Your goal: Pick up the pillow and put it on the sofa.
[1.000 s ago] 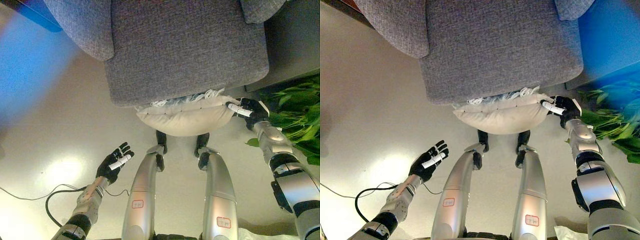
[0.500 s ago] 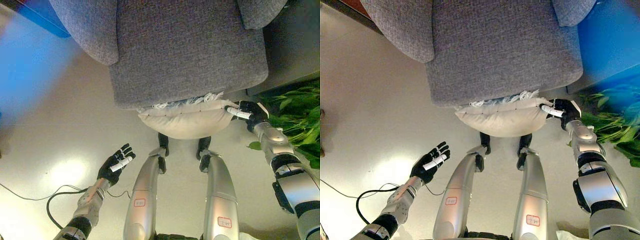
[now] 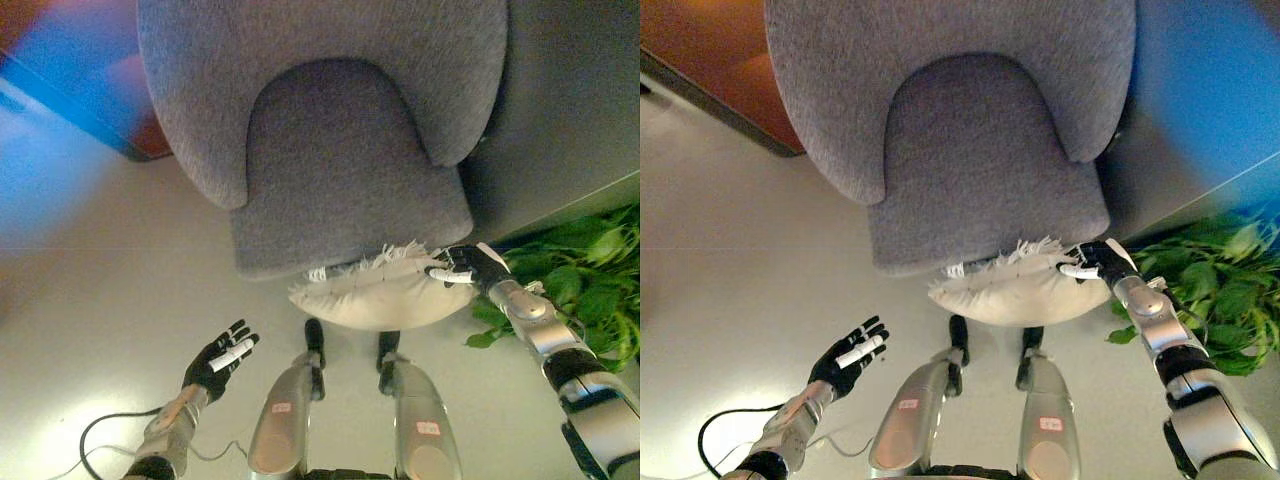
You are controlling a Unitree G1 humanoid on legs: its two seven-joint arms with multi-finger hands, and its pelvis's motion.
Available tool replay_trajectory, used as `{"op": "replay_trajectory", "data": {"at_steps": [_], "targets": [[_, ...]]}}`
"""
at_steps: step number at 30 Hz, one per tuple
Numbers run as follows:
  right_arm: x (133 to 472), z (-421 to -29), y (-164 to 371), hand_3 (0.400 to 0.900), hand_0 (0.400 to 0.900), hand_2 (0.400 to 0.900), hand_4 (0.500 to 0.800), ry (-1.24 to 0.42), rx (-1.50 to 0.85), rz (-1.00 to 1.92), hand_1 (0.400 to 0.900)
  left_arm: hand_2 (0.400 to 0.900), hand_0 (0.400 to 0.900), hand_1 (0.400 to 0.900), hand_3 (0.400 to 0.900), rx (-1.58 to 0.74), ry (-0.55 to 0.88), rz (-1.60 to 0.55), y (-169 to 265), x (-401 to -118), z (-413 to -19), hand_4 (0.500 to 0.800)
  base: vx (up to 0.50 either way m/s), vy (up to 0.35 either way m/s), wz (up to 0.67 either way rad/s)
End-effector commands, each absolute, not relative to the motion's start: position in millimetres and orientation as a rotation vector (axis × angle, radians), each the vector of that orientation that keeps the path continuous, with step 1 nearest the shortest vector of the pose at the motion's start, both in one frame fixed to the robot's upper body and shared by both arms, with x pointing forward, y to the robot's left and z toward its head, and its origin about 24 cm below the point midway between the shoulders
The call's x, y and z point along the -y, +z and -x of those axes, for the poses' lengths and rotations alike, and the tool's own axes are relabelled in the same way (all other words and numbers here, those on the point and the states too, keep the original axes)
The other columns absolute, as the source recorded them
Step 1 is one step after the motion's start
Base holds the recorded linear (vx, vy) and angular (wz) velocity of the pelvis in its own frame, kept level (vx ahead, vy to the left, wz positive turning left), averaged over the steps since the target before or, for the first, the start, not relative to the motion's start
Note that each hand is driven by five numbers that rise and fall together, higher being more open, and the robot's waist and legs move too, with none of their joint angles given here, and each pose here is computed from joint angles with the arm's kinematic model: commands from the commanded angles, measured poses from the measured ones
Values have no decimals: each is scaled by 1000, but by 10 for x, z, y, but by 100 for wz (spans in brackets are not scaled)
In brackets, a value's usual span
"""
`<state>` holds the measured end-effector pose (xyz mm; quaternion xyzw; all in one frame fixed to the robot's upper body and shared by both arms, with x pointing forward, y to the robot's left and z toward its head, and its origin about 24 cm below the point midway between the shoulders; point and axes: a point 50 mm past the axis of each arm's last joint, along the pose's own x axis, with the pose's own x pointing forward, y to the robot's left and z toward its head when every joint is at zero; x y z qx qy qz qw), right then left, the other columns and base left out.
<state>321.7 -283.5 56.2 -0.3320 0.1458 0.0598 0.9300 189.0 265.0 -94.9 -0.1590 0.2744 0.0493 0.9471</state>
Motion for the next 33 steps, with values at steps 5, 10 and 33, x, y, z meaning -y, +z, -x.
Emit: {"op": "replay_trajectory", "data": {"at_steps": [5,10,33], "targets": [[2659,-3270,1364,400,400,400,500,271,-36,871,400,900,900,900,900,-793,265,236,-1214,-2958,-1150,800,134,21,-19],[2574,-3322,1880,400,400,400,500,330,59,988,400,900,900,900,900,-895,294,223,-1307,-2958,-982,800,78,34,-16],[1568,-3890,3095,400,400,400,500,439,234,974,400,900,900,900,900,-978,282,238,-1384,-2869,-974,800,16,8,-2]]}}
